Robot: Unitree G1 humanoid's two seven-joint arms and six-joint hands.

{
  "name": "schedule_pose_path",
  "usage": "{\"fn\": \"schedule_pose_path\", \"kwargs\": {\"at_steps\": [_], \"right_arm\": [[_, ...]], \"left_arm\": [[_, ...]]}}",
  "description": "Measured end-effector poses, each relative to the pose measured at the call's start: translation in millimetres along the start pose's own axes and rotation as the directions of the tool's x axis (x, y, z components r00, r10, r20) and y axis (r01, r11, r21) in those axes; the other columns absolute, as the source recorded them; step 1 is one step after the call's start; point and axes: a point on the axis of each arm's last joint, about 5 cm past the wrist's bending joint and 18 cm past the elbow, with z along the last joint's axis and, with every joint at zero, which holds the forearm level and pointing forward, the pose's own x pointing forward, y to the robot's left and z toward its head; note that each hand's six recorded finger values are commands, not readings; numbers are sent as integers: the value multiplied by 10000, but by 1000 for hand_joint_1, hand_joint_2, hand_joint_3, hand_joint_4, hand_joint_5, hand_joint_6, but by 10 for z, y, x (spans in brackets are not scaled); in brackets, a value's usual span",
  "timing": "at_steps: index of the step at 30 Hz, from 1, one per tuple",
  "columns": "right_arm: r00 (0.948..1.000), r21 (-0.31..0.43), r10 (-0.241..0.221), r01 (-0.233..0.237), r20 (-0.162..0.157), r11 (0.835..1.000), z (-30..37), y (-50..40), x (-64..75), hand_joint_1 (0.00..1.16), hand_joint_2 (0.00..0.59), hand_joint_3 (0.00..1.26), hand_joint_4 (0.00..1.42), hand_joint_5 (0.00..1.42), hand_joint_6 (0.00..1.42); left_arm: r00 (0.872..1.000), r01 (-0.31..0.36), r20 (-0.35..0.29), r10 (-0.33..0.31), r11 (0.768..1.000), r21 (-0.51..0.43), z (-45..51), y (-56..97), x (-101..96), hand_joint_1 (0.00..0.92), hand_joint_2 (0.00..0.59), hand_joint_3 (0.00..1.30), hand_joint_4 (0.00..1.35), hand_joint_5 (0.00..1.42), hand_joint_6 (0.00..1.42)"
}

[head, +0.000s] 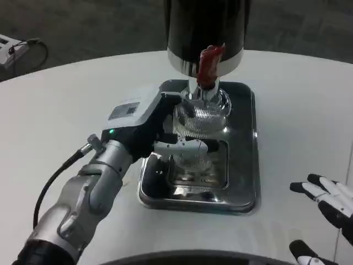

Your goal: Grasp the cup under the faucet to collect the drink, then remove the cup.

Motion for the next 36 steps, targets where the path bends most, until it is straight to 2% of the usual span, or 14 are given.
{"fn": "schedule_pose_path", "kwargs": {"at_steps": [4,13,17,26,31,36], "right_arm": [[10000,10,-50,50,16,10000,1,1,0,304,456,114,0,0,44],[9999,58,-94,94,96,9999,8,7,8,311,463,128,0,0,61],[9997,70,-171,170,164,9998,6,6,28,312,465,135,0,0,63],[9997,231,-43,38,220,9997,-7,40,64,314,468,146,0,0,64],[9994,356,-23,11,351,9994,-8,58,118,314,469,152,0,0,65],[9992,385,5,-20,396,9993,5,76,160,315,469,161,0,0,65]], "left_arm": [[10000,44,-48,-43,9999,164,-20,36,-7,181,21,494,423,708,947],[10000,80,-24,-79,9994,349,-11,112,-5,148,23,306,275,568,752],[9997,234,22,-235,9991,358,1,129,-3,144,33,196,204,537,734],[9991,-135,404,135,9999,-6,48,183,-20,146,39,192,196,553,783],[9980,-601,162,614,9956,-721,-43,219,-139,148,46,213,225,590,826],[9940,-1065,124,1083,9892,-1008,-128,274,-277,154,59,252,270,631,828]]}}
